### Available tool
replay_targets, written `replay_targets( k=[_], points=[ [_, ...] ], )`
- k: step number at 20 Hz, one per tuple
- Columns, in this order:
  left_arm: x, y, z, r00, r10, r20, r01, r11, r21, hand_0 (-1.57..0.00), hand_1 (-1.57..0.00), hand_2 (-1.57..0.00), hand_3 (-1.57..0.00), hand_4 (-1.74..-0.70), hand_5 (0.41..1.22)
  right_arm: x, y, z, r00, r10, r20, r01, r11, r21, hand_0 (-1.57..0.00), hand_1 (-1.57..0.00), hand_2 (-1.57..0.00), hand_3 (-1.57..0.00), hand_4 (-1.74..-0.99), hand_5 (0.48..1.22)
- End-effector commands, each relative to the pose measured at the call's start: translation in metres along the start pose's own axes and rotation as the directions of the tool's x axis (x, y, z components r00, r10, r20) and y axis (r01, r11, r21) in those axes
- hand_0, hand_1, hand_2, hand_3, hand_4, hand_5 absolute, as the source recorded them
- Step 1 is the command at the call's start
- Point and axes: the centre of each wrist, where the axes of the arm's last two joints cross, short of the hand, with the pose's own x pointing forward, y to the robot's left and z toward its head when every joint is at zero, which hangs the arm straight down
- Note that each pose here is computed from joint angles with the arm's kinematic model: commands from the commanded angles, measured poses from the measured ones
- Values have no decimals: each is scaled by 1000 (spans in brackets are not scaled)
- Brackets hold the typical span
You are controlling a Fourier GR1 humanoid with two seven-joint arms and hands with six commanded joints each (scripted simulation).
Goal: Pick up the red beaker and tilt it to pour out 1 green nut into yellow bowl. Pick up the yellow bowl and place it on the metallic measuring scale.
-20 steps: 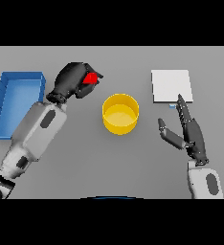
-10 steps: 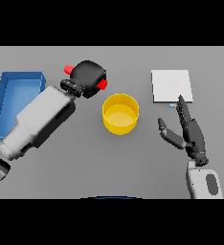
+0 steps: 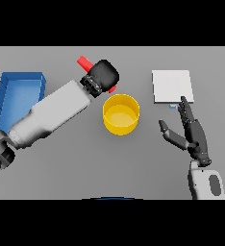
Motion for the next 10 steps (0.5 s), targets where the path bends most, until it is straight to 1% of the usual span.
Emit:
replay_targets(
  k=[1, 4, 5, 6, 7, 8, 10],
  points=[
    [5, 2, -2, 999, -44, -1, 44, 999, 1, -1571, -1571, -1571, -1420, -1726, 1220, 0, 1, 0, 1000, 5, 4, -5, 1000, 5, 1, 1, 1, 1, -1300, 601],
    [14, 11, -7, 988, -154, 8, 154, 988, -11, -1571, -1571, -1571, -1494, -1733, 1221, -1, 1, 1, 1000, 24, -7, -24, 1000, -3, 1, 1, 1, 1, -1299, 601],
    [16, 11, -7, 982, -189, 7, 189, 982, -3, -1571, -1571, -1571, -1509, -1735, 1221, -1, 5, -1, 1000, 18, 2, -18, 1000, -5, 1, 1, 1, 1, -1297, 602],
    [20, 11, -9, 976, -217, 10, 217, 976, -7, -1571, -1571, -1571, -1522, -1736, 1221, 2, 5, -2, 1000, 16, 6, -16, 1000, -6, 1, 1, 1, 1, -1291, 603],
    [18, 8, -9, 968, -250, 7, 250, 968, -13, -1571, -1571, -1571, -1531, -1737, 1221, 1, 5, -4, 1000, 16, -3, -16, 1000, -4, 1, 1, 1, 1, -1290, 604],
    [19, 9, -9, 958, -286, 9, 286, 958, -23, -1571, -1571, -1571, -1539, -1737, 1221, 2, 3, -1, 1000, 14, -3, -14, 1000, -6, 1, 1, 1, 1, -1287, 604],
    [30, 10, -12, 927, -373, 32, 375, 926, -46, -1571, -1571, -1571, -1551, -1739, 1221, 3, 6, -1, 1000, 19, 13, -19, 1000, 0, 1, 1, 1, 1, -1285, 605]
  ],
)
